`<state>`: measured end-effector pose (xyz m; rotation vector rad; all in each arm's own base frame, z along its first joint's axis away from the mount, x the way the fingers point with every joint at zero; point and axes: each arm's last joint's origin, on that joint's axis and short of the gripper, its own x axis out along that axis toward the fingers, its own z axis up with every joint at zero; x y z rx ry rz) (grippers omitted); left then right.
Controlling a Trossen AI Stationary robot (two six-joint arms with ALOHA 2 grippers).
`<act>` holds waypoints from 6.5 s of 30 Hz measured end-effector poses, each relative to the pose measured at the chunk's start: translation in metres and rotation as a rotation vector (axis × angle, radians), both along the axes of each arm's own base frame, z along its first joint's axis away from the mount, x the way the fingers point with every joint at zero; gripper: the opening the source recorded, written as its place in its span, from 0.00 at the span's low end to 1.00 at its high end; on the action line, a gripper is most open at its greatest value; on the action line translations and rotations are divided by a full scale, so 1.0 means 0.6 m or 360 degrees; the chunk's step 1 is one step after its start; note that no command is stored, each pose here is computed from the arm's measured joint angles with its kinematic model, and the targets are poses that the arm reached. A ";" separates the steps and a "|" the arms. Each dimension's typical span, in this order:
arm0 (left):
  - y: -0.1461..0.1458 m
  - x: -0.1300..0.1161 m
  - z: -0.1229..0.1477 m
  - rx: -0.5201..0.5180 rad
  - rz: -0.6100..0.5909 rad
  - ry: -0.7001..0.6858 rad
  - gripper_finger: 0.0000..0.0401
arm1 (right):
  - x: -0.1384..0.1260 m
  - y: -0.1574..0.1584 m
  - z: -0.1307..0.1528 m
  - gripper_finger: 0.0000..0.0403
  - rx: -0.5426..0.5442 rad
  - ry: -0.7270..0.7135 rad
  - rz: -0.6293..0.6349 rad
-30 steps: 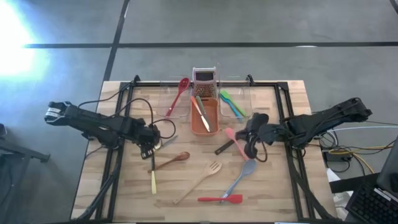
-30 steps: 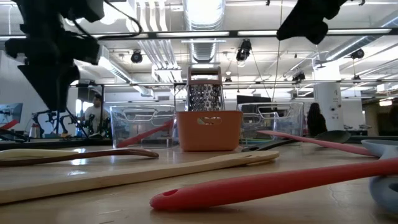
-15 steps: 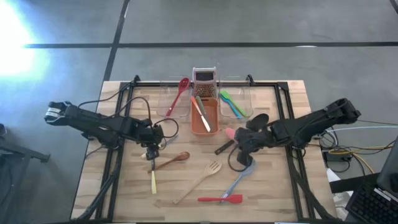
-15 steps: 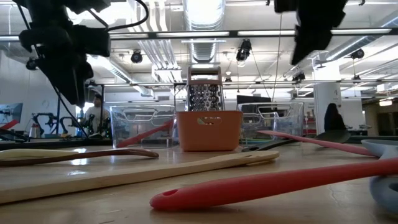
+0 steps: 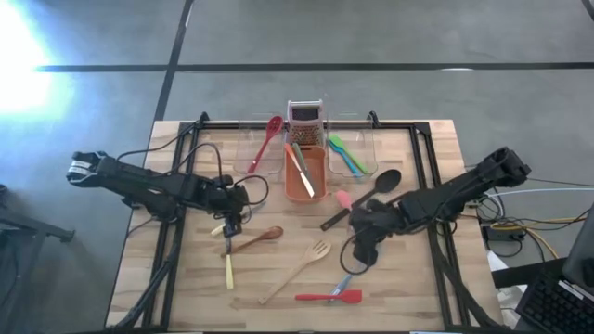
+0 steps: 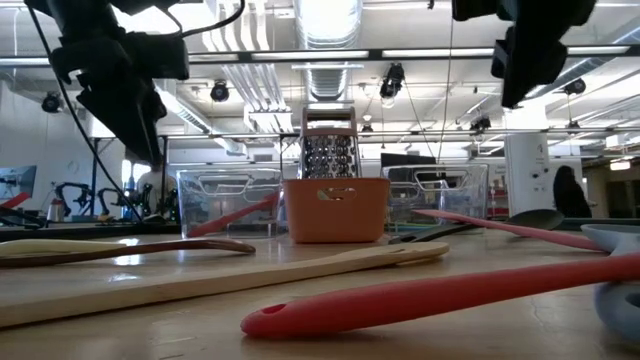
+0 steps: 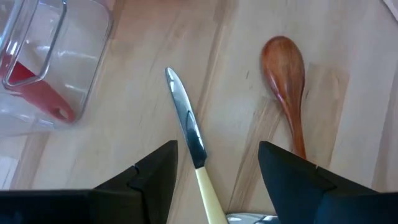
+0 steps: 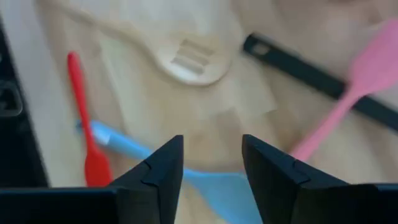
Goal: Pick & Place Kitchen Items
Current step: Put the brown slotted serving spoon into the left transparent bin
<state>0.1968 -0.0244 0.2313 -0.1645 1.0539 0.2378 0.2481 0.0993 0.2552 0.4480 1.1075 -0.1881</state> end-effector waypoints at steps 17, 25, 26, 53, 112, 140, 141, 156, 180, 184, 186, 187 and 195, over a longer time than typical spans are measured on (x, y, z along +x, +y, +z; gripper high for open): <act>-0.001 0.005 -0.001 0.0020 -0.0041 -0.0013 0.56 | 0.081 0.092 -0.083 0.43 -0.0166 0.0210 0.0529; -0.001 0.005 -0.004 0.0021 -0.0043 -0.0009 0.56 | 0.170 0.117 -0.100 0.42 -0.0362 0.0135 0.0967; -0.001 0.004 -0.006 0.0022 -0.0043 -0.0007 0.56 | 0.180 0.117 -0.104 0.43 -0.0383 0.0130 0.1010; 0.001 -0.017 -0.061 -0.0083 0.0069 0.0125 0.56 | 0.325 0.091 -0.189 0.49 -0.0546 0.0132 0.1471; -0.153 0.306 -0.040 -0.0132 -0.0072 0.0160 0.42 | -0.104 -0.080 0.000 0.39 -0.0354 0.0057 -0.0669; -0.130 0.305 -0.068 -0.0306 0.0324 0.0097 0.42 | -0.104 -0.086 0.003 0.44 -0.0511 0.0060 -0.0506; -0.131 0.303 -0.072 -0.0311 0.0335 0.0106 0.42 | -0.104 -0.086 0.003 0.44 -0.0510 0.0060 -0.0506; -0.159 0.301 -0.086 -0.0461 0.0285 0.0095 0.44 | -0.103 -0.086 0.003 0.44 -0.0496 0.0056 -0.0518; -0.178 0.318 -0.155 -0.0441 0.0423 0.0101 0.57 | -0.103 -0.086 0.003 0.44 -0.0496 0.0061 -0.0507; -0.176 0.318 -0.157 -0.0420 0.0428 0.0114 0.55 | -0.103 -0.086 0.003 0.44 -0.0500 0.0062 -0.0500; -0.176 0.317 -0.158 -0.0380 0.0409 0.0112 0.54 | -0.104 -0.086 0.003 0.44 -0.0501 0.0062 -0.0498; -0.175 0.317 -0.159 -0.0362 0.0404 0.0110 0.53 | -0.104 -0.086 0.003 0.44 -0.0503 0.0062 -0.0498; -0.168 0.307 -0.163 -0.0190 0.0371 0.0187 0.47 | -0.104 -0.086 0.004 0.44 -0.0522 0.0064 -0.0474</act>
